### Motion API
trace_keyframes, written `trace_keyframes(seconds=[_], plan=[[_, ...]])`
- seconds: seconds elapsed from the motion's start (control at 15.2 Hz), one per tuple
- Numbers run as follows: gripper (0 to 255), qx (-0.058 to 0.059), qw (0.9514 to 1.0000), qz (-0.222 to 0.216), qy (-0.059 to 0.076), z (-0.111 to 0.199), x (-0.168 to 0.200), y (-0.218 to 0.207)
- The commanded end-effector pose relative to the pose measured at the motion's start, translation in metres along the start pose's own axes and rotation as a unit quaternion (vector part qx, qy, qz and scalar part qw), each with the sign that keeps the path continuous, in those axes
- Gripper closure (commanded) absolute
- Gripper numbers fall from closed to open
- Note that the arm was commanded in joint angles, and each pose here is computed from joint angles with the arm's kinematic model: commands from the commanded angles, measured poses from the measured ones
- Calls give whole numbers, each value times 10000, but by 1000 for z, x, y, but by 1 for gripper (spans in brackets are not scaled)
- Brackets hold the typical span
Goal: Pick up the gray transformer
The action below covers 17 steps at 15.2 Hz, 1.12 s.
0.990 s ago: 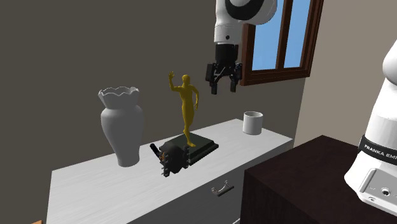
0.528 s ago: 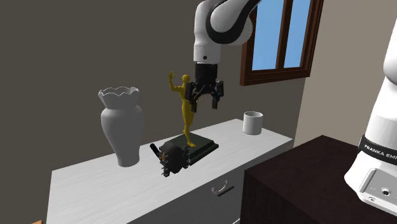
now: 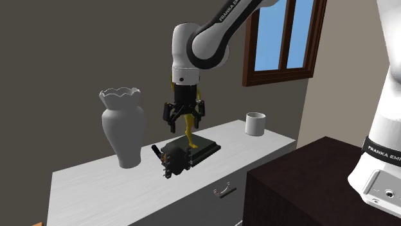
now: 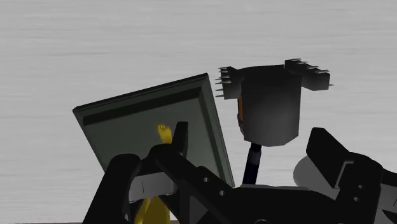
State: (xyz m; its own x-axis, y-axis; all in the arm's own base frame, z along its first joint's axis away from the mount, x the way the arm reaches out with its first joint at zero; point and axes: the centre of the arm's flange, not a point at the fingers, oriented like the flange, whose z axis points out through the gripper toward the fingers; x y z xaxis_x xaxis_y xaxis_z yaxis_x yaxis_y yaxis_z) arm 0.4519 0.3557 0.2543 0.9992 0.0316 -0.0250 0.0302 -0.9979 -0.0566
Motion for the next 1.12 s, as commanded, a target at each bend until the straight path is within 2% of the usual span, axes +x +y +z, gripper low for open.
trace_keyframes(seconds=[0.0,0.2,0.79,0.86,1.06], plan=[[0,15,10000,35,-19,20,10,-19],[0,37,10000,70,-47,42,20,-41],[0,37,10000,70,-47,82,21,-39],[255,37,10000,71,-46,83,21,-39],[255,37,10000,71,-47,82,20,-40]])
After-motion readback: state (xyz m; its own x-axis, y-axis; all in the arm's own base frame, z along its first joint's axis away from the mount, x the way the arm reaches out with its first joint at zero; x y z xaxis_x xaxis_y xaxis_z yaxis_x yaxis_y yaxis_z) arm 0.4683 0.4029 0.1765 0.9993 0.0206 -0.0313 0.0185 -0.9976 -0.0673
